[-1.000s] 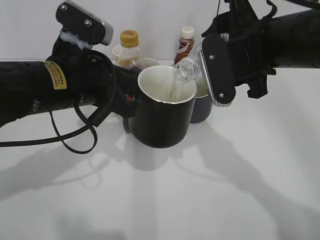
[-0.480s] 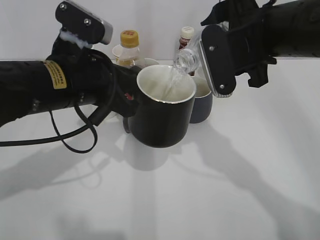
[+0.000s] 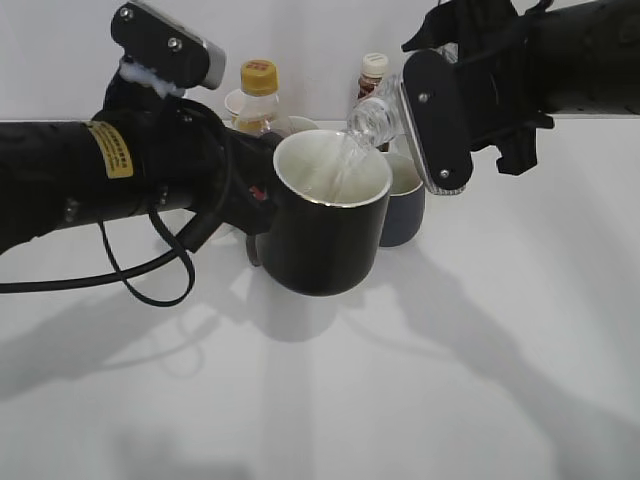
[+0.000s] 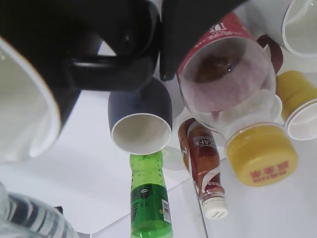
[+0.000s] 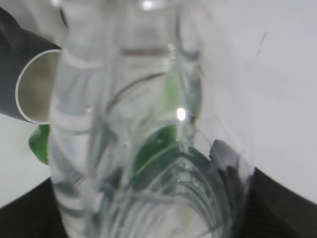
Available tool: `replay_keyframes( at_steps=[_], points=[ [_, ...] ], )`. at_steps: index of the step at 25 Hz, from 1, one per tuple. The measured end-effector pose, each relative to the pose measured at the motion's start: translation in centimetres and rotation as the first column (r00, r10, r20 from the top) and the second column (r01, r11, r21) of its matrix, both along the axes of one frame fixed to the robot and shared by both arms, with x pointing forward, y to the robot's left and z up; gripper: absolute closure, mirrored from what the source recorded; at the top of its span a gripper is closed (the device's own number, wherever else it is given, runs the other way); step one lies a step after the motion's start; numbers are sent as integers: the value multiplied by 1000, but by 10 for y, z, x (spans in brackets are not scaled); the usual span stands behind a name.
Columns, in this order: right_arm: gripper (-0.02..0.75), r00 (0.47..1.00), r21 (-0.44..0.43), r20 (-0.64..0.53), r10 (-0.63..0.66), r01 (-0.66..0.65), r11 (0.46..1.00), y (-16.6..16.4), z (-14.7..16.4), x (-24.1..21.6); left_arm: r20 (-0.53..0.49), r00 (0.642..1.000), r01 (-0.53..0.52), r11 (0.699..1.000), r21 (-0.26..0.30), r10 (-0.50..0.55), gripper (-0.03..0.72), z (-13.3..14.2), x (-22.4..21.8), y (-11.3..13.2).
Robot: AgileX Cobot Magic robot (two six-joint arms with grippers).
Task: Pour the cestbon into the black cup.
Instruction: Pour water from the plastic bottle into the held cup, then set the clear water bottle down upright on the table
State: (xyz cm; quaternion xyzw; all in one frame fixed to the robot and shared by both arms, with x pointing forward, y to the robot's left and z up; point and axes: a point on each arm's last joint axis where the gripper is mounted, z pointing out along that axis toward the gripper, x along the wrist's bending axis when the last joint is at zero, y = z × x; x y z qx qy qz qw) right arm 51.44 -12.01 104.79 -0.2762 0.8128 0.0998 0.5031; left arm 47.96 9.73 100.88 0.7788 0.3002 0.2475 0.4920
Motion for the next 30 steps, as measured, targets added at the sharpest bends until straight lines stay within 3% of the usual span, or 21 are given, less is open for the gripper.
replay_keyframes(
  at_steps=[3,7,15,17,21,26,30],
  points=[
    [237,1000,24,-16,-14,14,1000,0,0,0,-1,1000,0,1000,1,0,634,0,0,0],
    [237,992,133,-98,-76,88,987,1,-1,-1,2,1000,0,1000,-2,0,634,0,0,0],
    [237,923,360,-335,-189,311,880,1,-3,-3,43,999,4,999,-37,-2,634,14,-3,2],
    [237,886,421,-415,-205,387,821,2,-2,-4,54,999,5,999,-47,-2,634,17,-4,3],
    [237,797,546,-573,-191,544,637,1,9,-9,61,998,4,999,-53,-1,634,20,-5,4],
    [237,766,671,-628,-135,622,404,-14,29,-20,99,995,4,997,-82,4,634,38,-12,10],
    [237,735,694,-656,-171,677,246,-43,14,-27,143,989,-19,989,-144,40,634,63,-22,25]
  ],
)
